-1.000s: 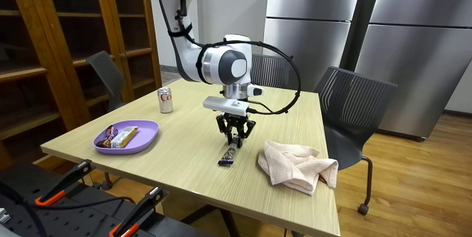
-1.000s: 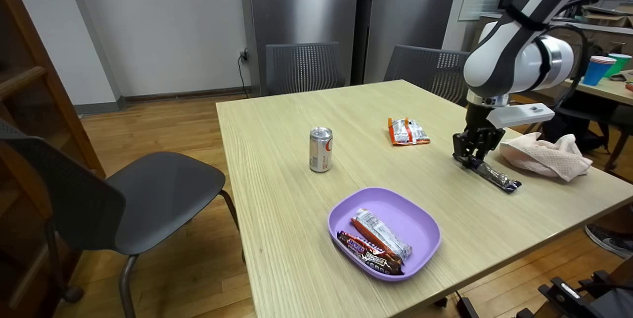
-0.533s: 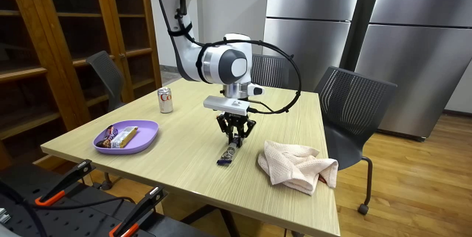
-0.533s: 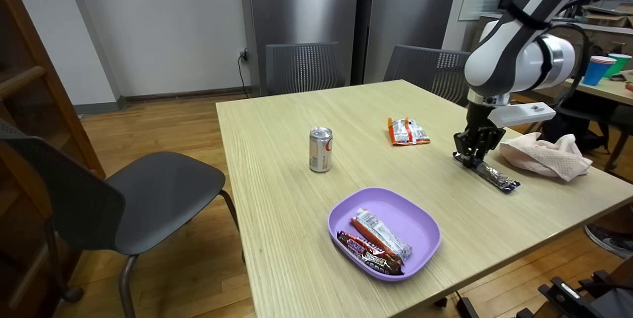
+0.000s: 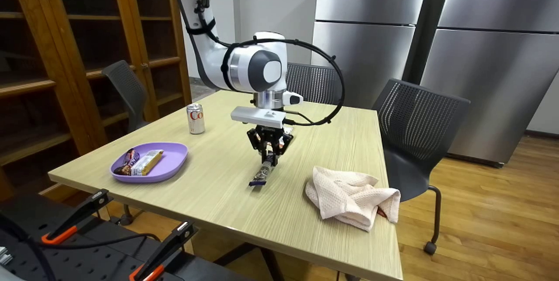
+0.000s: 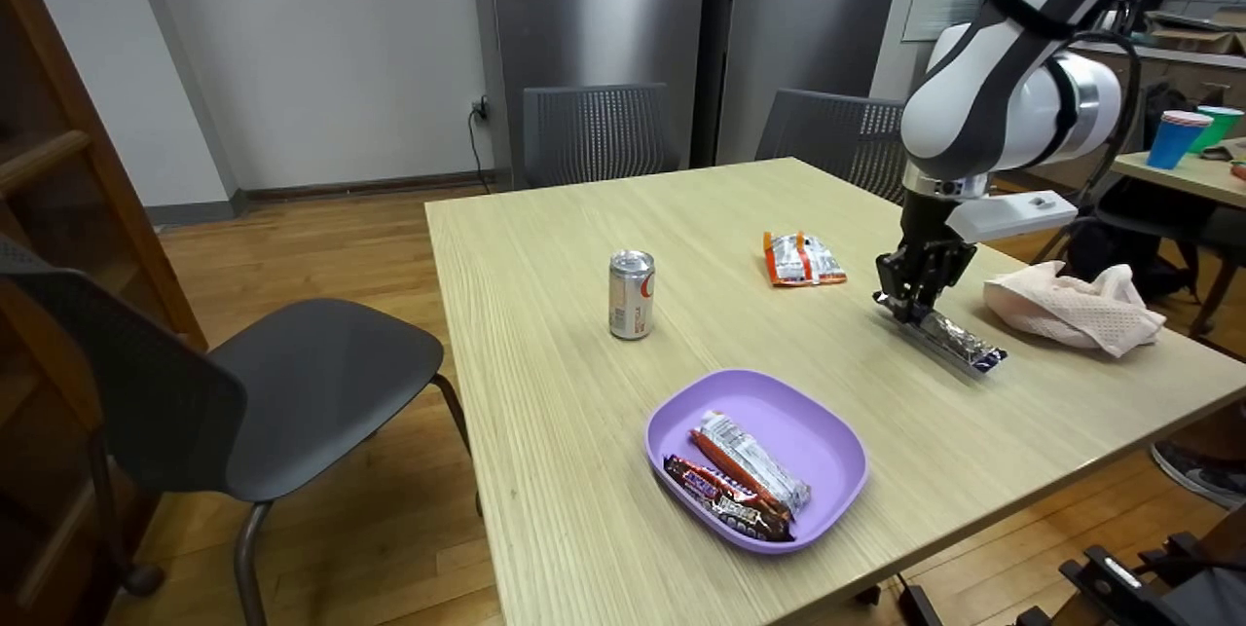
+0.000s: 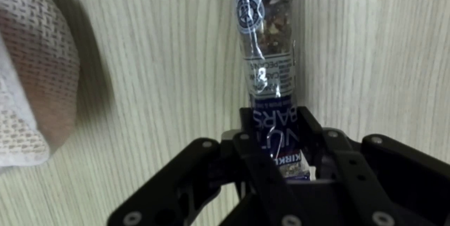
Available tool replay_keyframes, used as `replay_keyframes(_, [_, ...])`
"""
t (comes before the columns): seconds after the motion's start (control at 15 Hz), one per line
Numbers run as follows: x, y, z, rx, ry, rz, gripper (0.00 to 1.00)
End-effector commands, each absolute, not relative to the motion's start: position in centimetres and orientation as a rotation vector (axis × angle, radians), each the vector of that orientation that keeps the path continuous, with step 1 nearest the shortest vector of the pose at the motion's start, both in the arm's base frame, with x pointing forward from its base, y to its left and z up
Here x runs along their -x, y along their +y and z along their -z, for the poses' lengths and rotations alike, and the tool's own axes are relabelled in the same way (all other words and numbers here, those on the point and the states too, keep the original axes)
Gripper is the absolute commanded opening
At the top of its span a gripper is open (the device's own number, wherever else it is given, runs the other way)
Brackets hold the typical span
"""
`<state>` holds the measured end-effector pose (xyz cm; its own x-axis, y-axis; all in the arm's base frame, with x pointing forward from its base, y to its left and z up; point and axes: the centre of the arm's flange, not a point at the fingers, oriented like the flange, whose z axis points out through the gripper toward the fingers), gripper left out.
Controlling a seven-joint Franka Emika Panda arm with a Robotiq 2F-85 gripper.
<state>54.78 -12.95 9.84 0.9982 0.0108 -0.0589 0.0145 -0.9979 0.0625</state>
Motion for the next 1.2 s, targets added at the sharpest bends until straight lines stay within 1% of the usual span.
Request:
replay_keyframes(0.0, [-53.9, -10.0, -12.1, -3.07, 0.093, 0.046, 0.09])
replay_keyframes(1.13, [-53.1, 4.0, -14.7, -3.02, 0.372, -0.024, 0.09])
